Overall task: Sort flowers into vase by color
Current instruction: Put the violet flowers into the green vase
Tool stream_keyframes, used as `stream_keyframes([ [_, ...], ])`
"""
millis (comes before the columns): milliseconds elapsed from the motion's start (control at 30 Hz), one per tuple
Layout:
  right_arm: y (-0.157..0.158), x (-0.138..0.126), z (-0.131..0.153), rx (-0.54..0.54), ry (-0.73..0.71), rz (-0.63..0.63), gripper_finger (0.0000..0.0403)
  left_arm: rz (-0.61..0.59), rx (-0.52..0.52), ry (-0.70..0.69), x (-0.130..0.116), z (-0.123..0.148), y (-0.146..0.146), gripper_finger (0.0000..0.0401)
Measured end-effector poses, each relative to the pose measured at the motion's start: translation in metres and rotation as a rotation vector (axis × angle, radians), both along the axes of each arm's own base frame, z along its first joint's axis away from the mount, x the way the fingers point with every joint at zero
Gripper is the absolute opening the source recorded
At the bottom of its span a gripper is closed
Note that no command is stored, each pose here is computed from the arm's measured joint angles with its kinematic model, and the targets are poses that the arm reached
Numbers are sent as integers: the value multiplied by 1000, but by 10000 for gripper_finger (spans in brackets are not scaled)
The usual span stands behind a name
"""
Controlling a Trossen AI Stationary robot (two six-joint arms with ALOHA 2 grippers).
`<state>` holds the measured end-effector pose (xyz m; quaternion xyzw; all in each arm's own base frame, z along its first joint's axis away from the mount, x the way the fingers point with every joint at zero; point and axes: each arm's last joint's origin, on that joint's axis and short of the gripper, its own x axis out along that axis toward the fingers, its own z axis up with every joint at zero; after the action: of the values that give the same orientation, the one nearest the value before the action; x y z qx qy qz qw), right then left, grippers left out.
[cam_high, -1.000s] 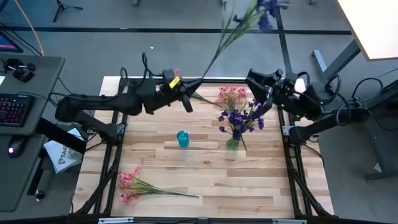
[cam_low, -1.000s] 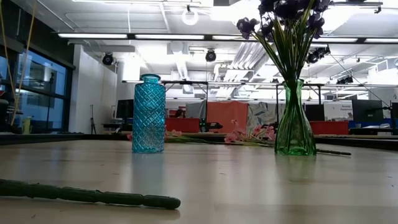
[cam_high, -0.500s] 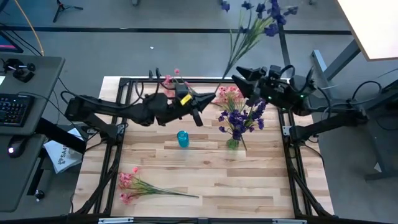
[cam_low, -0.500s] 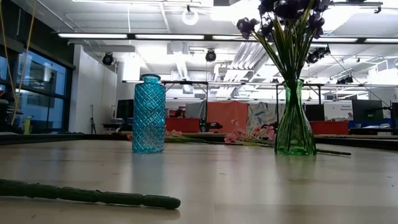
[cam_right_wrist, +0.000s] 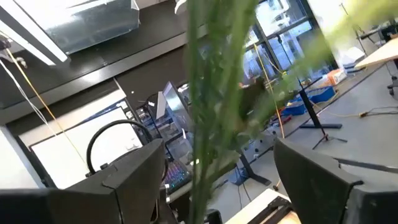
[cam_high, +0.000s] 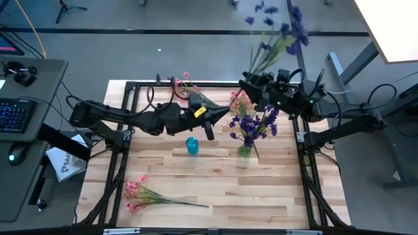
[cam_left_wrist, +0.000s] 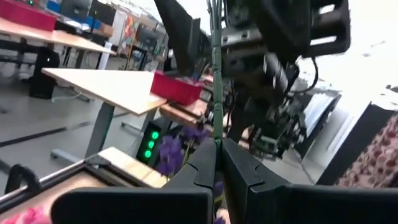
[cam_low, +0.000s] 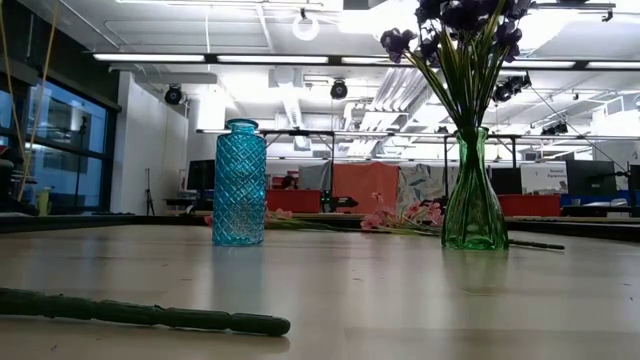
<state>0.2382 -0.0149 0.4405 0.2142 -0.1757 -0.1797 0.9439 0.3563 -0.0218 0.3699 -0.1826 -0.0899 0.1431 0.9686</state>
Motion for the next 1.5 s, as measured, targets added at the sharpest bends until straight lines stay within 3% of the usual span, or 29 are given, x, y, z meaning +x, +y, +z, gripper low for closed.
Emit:
stream_keyframes([
  [133,0,0,0,2,-4,1,282,5,-1,-2,0,0,0,0],
  [233,0,0,0,13,-6,4,246,7,-1,-4,0,1,0,0],
  [600,0,0,0,9,-1,-8,12,25,2,39,0,-4,1,0],
  [700,0,-1,0,7,0,-10,15,32,17,52,0,-4,3,6],
  [833,0,-13,8,-32,-17,-22,5,36,126,146,-6,-4,9,38],
  [933,-2,-39,21,-63,-69,-47,4,72,160,206,-23,7,18,76],
  [1100,-2,-87,34,-120,-75,-53,3,236,194,298,-63,28,30,137],
  [1233,6,-101,27,-121,5,137,2,250,199,338,-86,37,31,160],
  [1367,25,-89,15,-109,95,425,1,244,198,404,-92,32,31,164],
  [1500,55,-73,5,-116,155,623,1,243,157,466,-90,22,31,164],
])
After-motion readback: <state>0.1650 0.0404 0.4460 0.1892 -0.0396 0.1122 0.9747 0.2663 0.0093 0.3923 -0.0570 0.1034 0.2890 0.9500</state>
